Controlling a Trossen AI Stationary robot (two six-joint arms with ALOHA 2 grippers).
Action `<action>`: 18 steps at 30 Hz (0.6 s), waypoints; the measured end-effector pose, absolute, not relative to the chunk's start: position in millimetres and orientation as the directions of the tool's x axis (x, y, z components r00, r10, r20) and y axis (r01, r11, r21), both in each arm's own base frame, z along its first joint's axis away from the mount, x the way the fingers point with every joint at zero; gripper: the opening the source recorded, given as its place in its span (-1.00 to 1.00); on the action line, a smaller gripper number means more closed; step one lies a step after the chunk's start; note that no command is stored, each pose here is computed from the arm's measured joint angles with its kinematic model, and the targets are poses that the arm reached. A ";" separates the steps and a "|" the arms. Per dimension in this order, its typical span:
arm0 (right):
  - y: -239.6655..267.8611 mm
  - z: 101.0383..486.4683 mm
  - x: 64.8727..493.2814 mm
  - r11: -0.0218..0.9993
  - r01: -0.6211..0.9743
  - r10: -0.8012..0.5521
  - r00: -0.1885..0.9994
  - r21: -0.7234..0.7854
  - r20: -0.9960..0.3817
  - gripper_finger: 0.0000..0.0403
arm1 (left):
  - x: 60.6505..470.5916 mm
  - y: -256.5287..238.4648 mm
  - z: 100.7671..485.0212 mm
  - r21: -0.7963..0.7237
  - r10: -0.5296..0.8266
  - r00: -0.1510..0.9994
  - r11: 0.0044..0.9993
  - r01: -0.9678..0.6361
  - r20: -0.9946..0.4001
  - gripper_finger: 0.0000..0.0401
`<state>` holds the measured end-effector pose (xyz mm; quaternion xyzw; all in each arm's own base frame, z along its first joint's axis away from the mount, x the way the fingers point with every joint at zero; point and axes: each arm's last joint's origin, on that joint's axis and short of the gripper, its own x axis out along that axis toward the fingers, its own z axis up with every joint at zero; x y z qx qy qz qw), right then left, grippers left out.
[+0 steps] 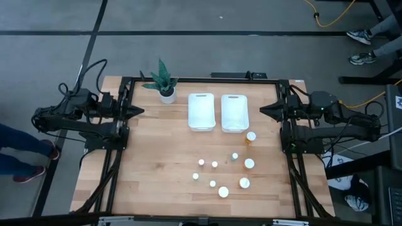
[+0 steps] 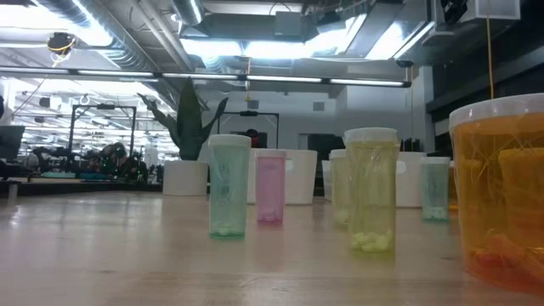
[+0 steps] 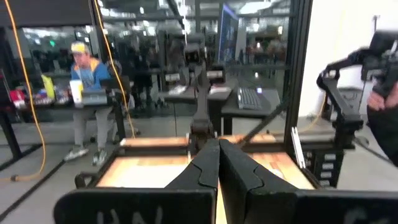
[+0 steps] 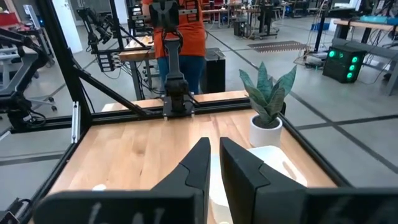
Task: Pick and place medicine bottles into bin by pill shape (circle, oval)
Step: Put the purple pill bottle into the left white bin
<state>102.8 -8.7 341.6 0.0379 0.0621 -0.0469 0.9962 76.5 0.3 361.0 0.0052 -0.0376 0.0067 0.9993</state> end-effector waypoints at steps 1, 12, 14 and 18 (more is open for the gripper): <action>-8.7 340.9 102.6 0.993 0.099 -0.088 0.987 0.072 -0.135 -0.80 | 78.6 0.6 363.5 0.007 0.022 0.995 1.000 -0.022 0.097 -1.00; -8.6 336.0 101.9 0.992 0.102 -0.088 0.979 0.070 -0.185 -0.80 | 139.9 3.8 359.0 0.043 0.134 0.991 0.990 -0.135 0.031 -1.00; -8.6 336.0 101.9 0.992 0.102 -0.088 0.979 0.069 -0.185 -0.80 | 154.3 2.2 354.9 0.073 0.080 0.997 0.994 -0.081 0.007 -1.00; -8.6 336.0 101.9 0.992 0.102 -0.088 0.979 0.069 -0.185 -0.80 | 177.9 1.3 346.5 0.083 0.049 0.998 0.995 -0.047 -0.029 -1.00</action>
